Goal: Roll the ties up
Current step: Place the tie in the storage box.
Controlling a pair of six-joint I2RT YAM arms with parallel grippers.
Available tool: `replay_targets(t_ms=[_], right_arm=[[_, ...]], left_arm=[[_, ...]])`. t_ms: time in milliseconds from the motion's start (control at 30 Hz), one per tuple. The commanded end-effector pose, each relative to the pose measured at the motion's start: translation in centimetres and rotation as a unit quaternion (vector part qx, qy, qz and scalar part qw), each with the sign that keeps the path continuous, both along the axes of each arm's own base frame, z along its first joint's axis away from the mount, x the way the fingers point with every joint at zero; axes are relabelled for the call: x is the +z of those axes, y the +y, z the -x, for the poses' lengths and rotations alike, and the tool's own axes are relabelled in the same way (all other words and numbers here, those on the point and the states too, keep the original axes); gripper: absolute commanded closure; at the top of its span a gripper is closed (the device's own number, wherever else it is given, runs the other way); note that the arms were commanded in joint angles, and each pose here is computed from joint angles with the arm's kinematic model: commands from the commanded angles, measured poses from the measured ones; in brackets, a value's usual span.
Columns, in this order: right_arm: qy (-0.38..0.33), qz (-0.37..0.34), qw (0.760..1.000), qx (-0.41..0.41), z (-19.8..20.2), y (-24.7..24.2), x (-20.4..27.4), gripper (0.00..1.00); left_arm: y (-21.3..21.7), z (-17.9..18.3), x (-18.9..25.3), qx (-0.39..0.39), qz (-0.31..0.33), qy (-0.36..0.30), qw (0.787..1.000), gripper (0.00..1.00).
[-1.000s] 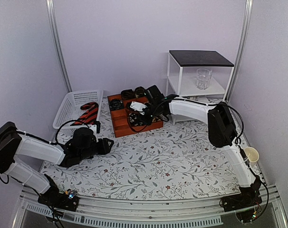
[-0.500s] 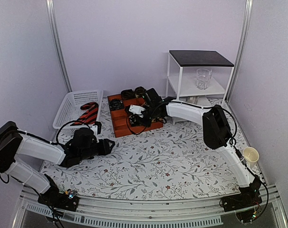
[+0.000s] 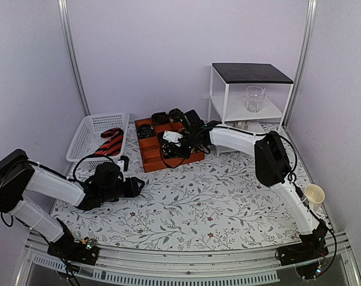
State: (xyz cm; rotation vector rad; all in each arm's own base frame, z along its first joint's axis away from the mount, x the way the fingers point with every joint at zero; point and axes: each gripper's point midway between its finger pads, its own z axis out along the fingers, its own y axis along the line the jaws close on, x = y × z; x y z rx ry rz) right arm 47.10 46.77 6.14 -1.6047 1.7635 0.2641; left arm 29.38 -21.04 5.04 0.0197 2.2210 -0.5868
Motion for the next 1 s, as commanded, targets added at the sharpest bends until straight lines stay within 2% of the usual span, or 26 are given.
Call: replay_targets(t_ms=[0, 267, 667, 800, 967], right_arm=[[0.054, 0.045, 0.997, -0.019, 0.7, -2.2, -4.6, 0.66], [0.048, 0.005, 0.999, -0.019, 1.3, -1.3, -0.7, 0.51], [0.039, -0.009, 0.999, -0.011, 1.9, -1.3, 2.0, 0.41], [0.036, -0.01, 0.999, -0.007, 2.0, -1.2, 2.4, 0.41], [0.044, -0.008, 0.999, -0.005, 2.2, -1.2, 1.6, 0.43]], left_arm=[[-0.5, -0.9, 1.2, 0.0, 0.02, -0.014, 1.0, 0.53], [-1.0, -2.0, 3.4, 0.002, 0.019, -0.037, 0.999, 0.54], [-0.4, -3.4, 5.8, 0.018, 0.029, -0.063, 0.997, 0.55], [-0.2, -5.1, 7.4, 0.03, 0.042, -0.085, 0.995, 0.65], [-1.7, -8.2, 9.9, 0.007, 0.079, -0.117, 0.99, 0.73]])
